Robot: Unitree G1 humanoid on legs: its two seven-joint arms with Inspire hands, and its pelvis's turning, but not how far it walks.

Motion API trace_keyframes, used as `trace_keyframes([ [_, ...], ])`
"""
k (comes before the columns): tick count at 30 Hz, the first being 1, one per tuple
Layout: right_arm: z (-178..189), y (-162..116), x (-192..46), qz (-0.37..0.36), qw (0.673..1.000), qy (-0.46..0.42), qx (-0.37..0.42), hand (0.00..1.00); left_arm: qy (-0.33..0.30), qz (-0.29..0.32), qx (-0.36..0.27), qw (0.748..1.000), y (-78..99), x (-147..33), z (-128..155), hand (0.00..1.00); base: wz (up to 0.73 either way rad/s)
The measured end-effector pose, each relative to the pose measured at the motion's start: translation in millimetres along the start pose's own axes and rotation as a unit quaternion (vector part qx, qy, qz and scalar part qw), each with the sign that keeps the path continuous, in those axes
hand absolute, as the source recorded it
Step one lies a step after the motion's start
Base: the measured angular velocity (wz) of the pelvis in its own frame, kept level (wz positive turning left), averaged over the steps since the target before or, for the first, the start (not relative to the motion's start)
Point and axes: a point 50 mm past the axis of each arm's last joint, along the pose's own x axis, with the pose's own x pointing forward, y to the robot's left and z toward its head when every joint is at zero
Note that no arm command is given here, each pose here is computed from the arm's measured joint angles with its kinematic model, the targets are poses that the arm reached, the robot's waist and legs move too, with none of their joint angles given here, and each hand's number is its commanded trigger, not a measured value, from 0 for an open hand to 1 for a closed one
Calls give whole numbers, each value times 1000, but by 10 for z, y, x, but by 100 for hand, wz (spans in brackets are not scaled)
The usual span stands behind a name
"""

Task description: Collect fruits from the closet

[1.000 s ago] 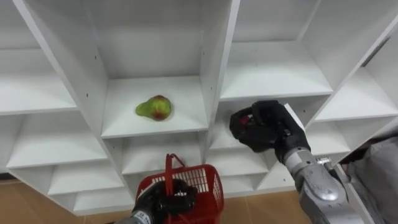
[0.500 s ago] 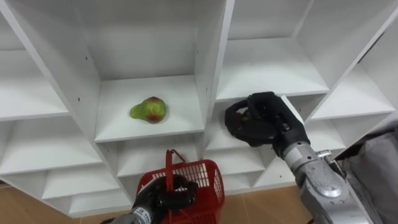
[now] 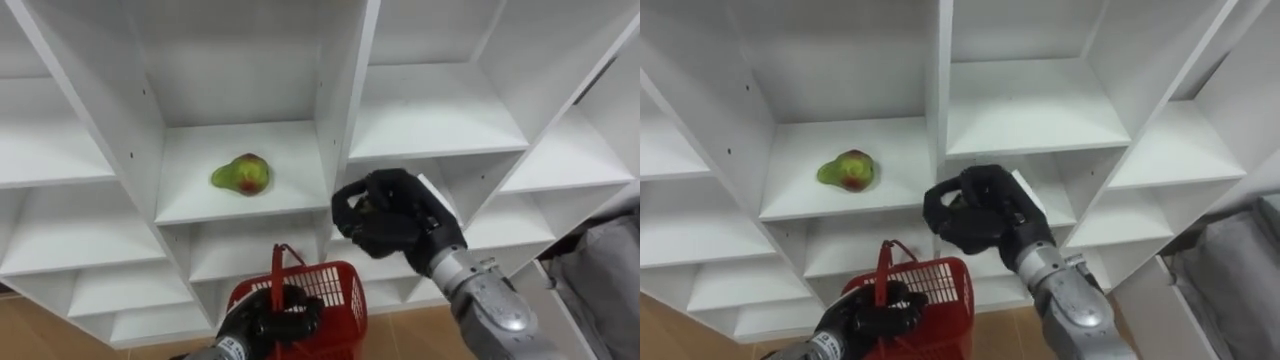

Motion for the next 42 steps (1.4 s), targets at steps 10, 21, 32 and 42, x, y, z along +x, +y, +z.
trace_keyframes([
  [10, -476, -41, -37, -21, 994, 101, 36, 100, 20, -4, 9, 1000, -58, 17, -64, 100, 4],
  [21, -483, -31, -35, -23, 993, 100, 57, 100, 16, -8, 9, 1000, -80, 22, -37, 100, 0],
  [32, -691, -95, -83, -35, 986, 144, 72, 100, 18, -8, 33, 999, -89, 23, -28, 100, 0],
  [42, -728, 7, -60, -7, 985, 153, 74, 100, 30, -9, 74, 997, -82, 12, -45, 100, 0],
])
